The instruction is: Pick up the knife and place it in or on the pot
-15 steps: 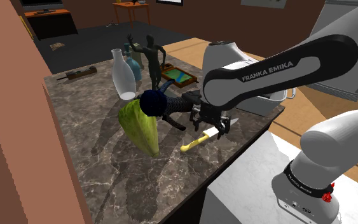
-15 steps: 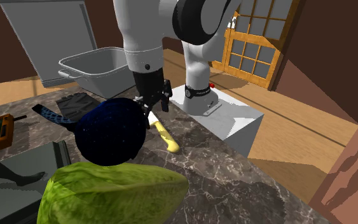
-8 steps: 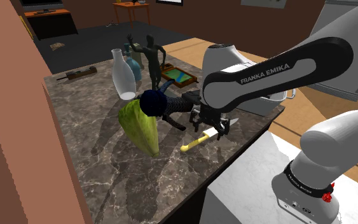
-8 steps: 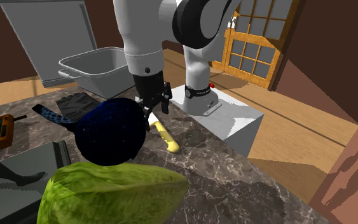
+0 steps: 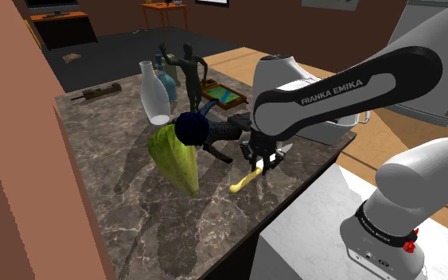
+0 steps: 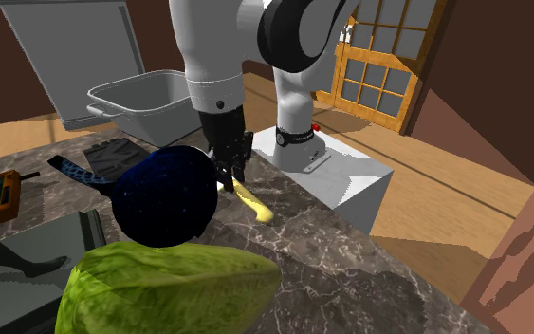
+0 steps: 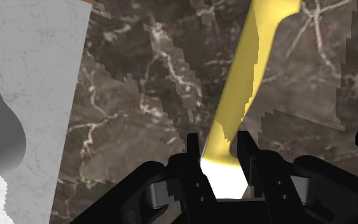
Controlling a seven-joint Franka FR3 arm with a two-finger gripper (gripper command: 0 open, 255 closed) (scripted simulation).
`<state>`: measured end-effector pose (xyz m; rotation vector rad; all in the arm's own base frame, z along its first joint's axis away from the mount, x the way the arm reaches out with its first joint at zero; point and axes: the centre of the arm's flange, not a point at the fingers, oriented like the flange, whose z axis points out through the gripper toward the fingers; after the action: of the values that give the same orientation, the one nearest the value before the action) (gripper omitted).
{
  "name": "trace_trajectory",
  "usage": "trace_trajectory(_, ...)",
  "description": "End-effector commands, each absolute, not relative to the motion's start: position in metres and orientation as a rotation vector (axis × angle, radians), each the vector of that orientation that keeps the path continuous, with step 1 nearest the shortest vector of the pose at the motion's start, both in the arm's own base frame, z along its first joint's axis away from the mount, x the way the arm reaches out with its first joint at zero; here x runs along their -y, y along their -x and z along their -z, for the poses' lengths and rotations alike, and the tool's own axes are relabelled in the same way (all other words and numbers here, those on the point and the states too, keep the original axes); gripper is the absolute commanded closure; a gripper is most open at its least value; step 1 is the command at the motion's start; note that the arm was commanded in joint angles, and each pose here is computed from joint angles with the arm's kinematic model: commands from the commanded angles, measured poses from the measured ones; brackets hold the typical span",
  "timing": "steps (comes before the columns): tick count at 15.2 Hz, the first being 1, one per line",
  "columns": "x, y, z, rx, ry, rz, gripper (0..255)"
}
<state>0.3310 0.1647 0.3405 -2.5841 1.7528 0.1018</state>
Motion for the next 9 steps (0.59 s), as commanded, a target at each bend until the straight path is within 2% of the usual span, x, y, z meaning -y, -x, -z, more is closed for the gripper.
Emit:
trace_trajectory(1,-0.164,-0.331,-0.34,-1.754,2.584,-0.102,255)
trace_trajectory(9,-0.164,-0.331,-0.372,-1.754,2.584,-0.102,255)
